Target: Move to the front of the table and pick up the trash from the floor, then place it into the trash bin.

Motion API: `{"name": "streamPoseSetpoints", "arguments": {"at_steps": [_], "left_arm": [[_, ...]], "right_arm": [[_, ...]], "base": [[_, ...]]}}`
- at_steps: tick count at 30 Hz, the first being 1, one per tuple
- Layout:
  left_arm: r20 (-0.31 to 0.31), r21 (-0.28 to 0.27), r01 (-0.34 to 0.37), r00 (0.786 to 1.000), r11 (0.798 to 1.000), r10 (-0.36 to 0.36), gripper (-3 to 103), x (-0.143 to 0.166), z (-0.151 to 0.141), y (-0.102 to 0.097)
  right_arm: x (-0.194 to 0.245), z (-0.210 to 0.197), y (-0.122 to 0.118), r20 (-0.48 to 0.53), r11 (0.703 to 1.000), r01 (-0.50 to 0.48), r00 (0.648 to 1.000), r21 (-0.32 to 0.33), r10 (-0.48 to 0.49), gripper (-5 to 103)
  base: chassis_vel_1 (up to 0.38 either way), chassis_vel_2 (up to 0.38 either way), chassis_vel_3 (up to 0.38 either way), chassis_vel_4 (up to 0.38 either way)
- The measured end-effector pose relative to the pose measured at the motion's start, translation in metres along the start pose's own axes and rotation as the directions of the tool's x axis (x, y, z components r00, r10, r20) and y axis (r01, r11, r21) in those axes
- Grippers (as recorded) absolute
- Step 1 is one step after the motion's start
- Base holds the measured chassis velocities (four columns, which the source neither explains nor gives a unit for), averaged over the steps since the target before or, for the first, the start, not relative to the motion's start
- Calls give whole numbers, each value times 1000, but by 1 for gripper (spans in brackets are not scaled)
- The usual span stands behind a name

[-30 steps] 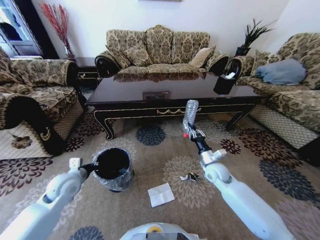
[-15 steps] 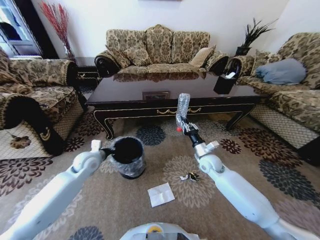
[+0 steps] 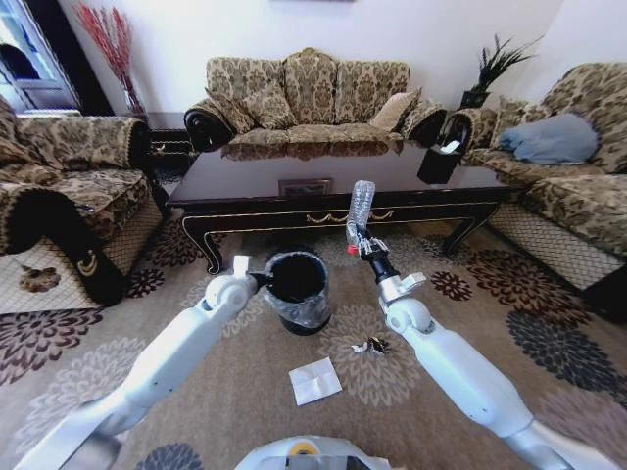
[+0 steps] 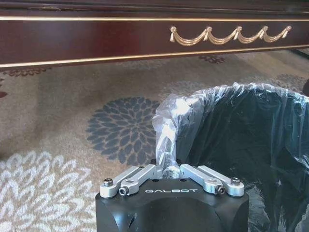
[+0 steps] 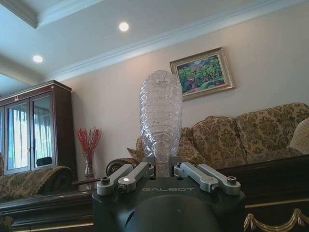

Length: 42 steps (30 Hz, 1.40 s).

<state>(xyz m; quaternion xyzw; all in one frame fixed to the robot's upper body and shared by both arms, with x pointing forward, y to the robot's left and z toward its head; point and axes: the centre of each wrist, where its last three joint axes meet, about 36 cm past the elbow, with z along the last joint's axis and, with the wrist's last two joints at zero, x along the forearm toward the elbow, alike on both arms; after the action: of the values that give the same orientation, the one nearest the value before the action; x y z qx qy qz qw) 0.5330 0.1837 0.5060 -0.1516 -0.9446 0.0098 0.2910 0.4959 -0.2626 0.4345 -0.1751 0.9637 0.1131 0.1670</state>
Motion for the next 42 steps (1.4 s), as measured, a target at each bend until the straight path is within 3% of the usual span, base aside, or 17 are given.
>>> {"name": "streamPoseSetpoints", "arguments": {"at_steps": [5,20,24,26,33,34,36,40,42], "left_arm": [[-11,-2,-3,1000,1000,3,3,-15,-3,-4],[-22,-3,-46,999,999,46,3,-48,-8,-41],[-22,7,-42,999,999,43,3,-48,-6,-41],[-12,5,-42,999,999,42,3,-43,-9,-39],[2,-2,-36,999,999,36,3,-35,-12,-34],[4,2,-35,999,999,35,3,-35,-11,-34],[3,4,-34,999,999,34,3,-34,-11,-33],[-2,7,-27,1000,1000,27,3,-33,-7,-30],[-2,7,-24,1000,1000,24,3,-33,-7,-28]], "right_arm": [[2,9,4,-4,1000,24,1000,0,-24,14],[-2,47,37,-52,995,99,994,-33,-100,14],[8,55,40,-71,995,95,993,-37,-98,14],[23,63,40,-103,994,79,991,-80,-87,14],[49,69,43,-152,989,88,983,-118,-106,12],[51,68,45,-156,988,95,981,-121,-113,16],[53,68,47,-158,988,99,980,-122,-118,16],[58,64,52,-160,985,114,978,-129,-134,37],[59,62,53,-161,984,117,977,-132,-138,37]], "base": [[0,0,0,0],[0,0,0,0],[0,0,0,0],[0,0,0,0],[0,0,0,0],[0,0,0,0],[0,0,0,0],[0,0,0,0],[0,0,0,0]]}}
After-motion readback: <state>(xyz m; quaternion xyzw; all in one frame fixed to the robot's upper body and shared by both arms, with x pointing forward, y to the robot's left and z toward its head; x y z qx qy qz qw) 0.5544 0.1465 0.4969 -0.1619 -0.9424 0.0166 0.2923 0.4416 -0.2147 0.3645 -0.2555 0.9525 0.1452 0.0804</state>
